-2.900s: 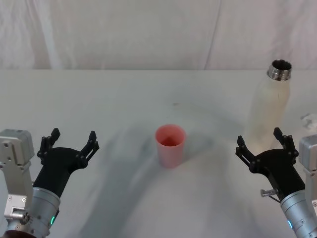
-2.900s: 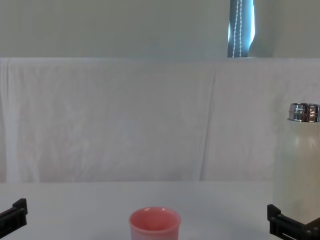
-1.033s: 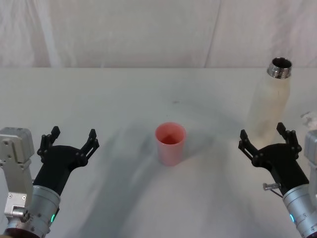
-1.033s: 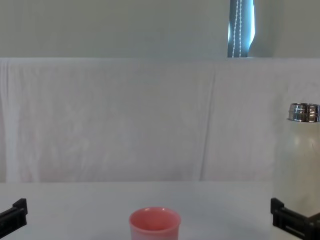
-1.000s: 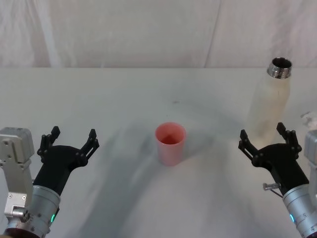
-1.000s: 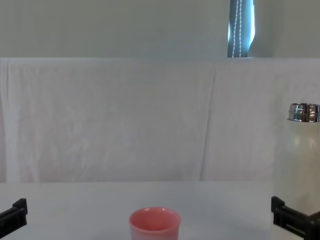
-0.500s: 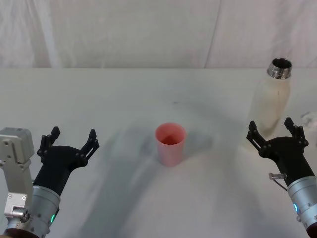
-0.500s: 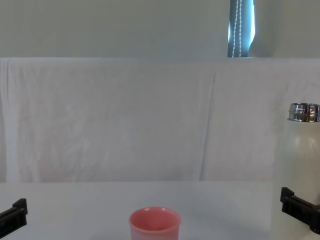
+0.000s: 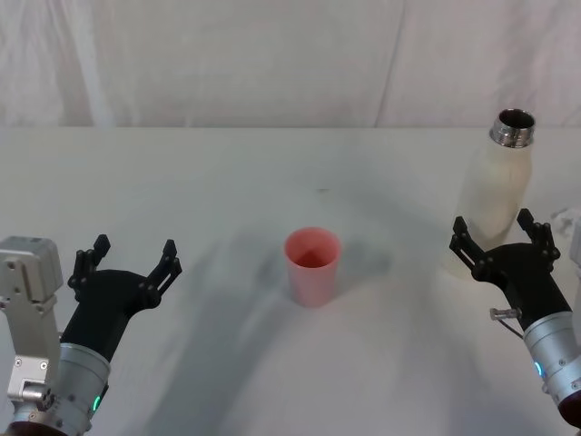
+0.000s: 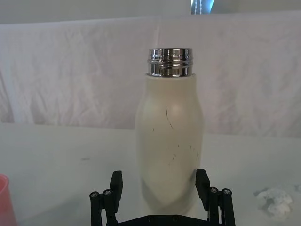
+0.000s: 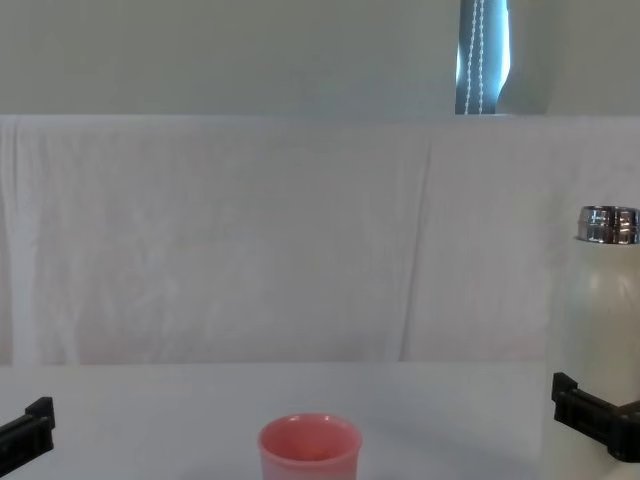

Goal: Grasp the thermos with one hand and pour water into the cup lid.

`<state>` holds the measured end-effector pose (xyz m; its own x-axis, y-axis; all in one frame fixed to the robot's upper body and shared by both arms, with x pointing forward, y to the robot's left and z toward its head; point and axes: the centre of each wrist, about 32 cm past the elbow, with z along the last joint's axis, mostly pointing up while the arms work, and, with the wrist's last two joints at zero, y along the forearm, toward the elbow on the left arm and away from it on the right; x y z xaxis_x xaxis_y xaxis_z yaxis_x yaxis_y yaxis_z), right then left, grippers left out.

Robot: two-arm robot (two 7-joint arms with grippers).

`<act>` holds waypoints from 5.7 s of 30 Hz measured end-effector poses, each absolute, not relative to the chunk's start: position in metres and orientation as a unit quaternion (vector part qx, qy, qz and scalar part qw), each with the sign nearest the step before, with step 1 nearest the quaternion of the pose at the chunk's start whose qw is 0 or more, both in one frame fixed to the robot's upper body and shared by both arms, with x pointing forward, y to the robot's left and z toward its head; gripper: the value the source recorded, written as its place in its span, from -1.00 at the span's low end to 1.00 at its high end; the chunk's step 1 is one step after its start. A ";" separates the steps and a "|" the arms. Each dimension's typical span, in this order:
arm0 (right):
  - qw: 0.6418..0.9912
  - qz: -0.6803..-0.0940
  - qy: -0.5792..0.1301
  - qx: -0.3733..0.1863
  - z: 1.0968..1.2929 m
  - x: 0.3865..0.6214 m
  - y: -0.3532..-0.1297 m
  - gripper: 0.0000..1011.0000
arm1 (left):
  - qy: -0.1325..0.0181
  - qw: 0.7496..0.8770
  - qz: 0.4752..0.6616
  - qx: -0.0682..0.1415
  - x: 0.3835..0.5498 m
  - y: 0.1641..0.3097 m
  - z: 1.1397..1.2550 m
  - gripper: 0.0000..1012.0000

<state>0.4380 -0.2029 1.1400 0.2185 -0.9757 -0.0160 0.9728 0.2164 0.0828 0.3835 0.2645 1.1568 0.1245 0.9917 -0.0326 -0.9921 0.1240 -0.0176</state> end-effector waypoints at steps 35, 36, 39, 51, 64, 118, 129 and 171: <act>0.776 -0.629 -0.022 0.030 1.137 0.469 -0.207 0.98 | 0.006 0.750 0.662 -0.017 0.384 0.265 1.157 0.98; 0.776 -0.629 -0.022 0.031 1.137 0.471 -0.207 0.98 | 0.006 0.750 0.662 -0.017 0.384 0.265 1.157 0.98; 0.777 -0.628 -0.021 0.033 1.139 0.475 -0.207 0.98 | 0.006 0.750 0.662 -0.017 0.384 0.265 1.157 0.98; 0.778 -0.627 -0.020 0.034 1.139 0.475 -0.208 0.94 | 0.006 0.750 0.662 -0.017 0.384 0.265 1.157 0.98; 0.778 -0.628 -0.020 0.034 1.139 0.475 -0.208 0.90 | 0.006 0.750 0.662 -0.017 0.384 0.265 1.157 0.98; 0.773 -0.544 -0.305 -0.120 1.201 0.479 -0.212 0.90 | 0.006 0.750 0.662 -0.017 0.384 0.265 1.157 0.98; 0.765 -0.522 -0.345 -0.152 1.201 0.476 -0.208 0.90 | 0.006 0.750 0.662 -0.017 0.384 0.265 1.157 0.98; 0.731 -0.417 -0.465 -0.274 1.184 0.479 -0.197 0.90 | 0.006 0.750 0.662 -0.017 0.384 0.265 1.157 0.98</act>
<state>0.4788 -0.1969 1.1845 0.2193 -0.3553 0.9087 0.8646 0.5023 -0.0123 0.3835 0.2645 1.1568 0.1245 0.9917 -0.0327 -0.9921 0.1240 -0.0175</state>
